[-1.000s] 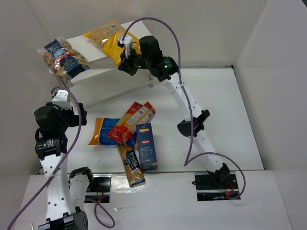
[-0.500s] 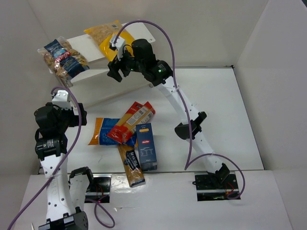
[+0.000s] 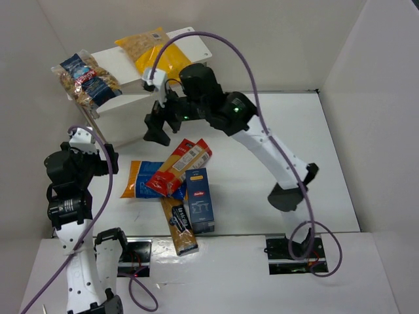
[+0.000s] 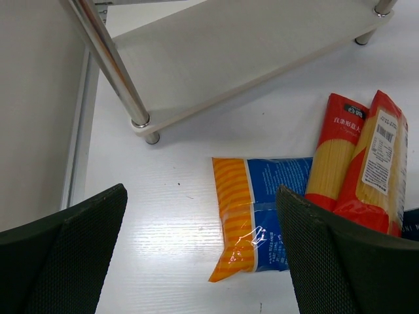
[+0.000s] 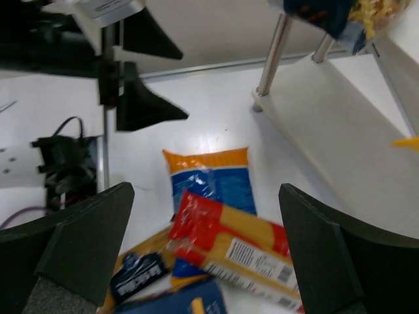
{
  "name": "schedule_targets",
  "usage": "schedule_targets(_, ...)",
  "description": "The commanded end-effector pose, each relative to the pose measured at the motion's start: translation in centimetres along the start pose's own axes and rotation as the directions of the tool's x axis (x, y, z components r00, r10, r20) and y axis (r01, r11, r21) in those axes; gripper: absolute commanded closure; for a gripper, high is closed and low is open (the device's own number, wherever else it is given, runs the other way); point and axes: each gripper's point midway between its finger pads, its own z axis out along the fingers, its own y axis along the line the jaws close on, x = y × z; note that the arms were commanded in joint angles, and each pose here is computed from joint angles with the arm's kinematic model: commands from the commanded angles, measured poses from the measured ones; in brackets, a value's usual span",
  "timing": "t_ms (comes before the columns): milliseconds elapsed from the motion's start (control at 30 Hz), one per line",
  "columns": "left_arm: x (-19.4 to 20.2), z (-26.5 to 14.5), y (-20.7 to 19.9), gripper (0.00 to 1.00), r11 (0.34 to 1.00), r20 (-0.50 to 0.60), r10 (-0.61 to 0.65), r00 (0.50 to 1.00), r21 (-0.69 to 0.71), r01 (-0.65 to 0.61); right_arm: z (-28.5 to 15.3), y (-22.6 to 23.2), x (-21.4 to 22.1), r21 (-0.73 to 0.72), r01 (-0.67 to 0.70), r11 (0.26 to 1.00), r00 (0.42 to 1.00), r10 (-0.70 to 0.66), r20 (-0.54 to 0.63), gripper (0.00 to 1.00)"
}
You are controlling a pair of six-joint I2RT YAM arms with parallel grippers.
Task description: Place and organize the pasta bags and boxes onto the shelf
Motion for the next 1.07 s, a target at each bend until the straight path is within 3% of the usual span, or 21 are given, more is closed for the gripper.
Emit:
schedule_targets(0,-0.8,-0.3,-0.3,0.00,0.999,0.036,0.031,0.999,0.018,-0.032,-5.6,1.4,-1.2,0.027,-0.061,0.998,0.998,0.061,0.008,0.00)
schedule_targets(33,-0.8,-0.3,-0.4,0.00,0.999,0.038,0.031,0.999,0.027,-0.032,-4.8,0.9,1.9,0.060,-0.084,0.995,0.994,0.087,-0.060,0.00)
schedule_targets(167,-0.4,0.0,-0.6,0.00,0.999,0.018,0.024,1.000,0.043,-0.024,-8.8,-3.5,7.1,0.334,-0.065,0.940,0.989,0.104,-0.100,0.00)
schedule_targets(200,-0.4,0.0,-0.7,0.00,0.998,0.020,0.033,0.999,0.052,-0.034,-10.1,-6.3,11.6,0.401,-0.097,0.911,0.971,0.174,-0.161,0.00)
schedule_targets(267,-0.2,0.2,-0.7,0.00,0.998,0.011,0.030,0.999,0.053,-0.030,-13.5,-9.0,14.2,0.486,-0.195,0.852,0.952,0.284,-0.115,0.00)
schedule_targets(300,-0.1,0.4,-0.6,0.00,0.998,0.001,0.026,1.000,0.055,-0.026,-16.5,-12.4,19.2,0.591,-0.261,0.763,0.904,0.408,-0.127,0.00)
schedule_targets(400,0.3,0.6,-0.6,0.00,0.998,-0.017,0.029,0.999,0.058,-0.028,-20.7,-14.4,27.8,0.705,-0.354,0.614,0.785,0.605,-0.133,0.00)
schedule_targets(500,0.3,0.6,-0.8,0.00,0.997,-0.015,0.029,0.999,0.067,-0.028,-24.2,-15.5,32.9,0.780,-0.384,0.493,0.719,0.690,-0.083,0.00)
schedule_targets(767,0.3,0.6,-0.9,0.00,0.997,-0.013,0.029,0.999,0.078,-0.028,-28.4,-17.0,34.7,0.831,-0.410,0.377,0.716,0.698,0.036,0.00)
schedule_targets(1033,0.6,0.7,-1.1,0.00,0.995,-0.027,0.032,0.999,0.094,-0.030,-29.4,-17.1,35.4,0.859,-0.384,0.339,0.719,0.693,0.048,0.00)
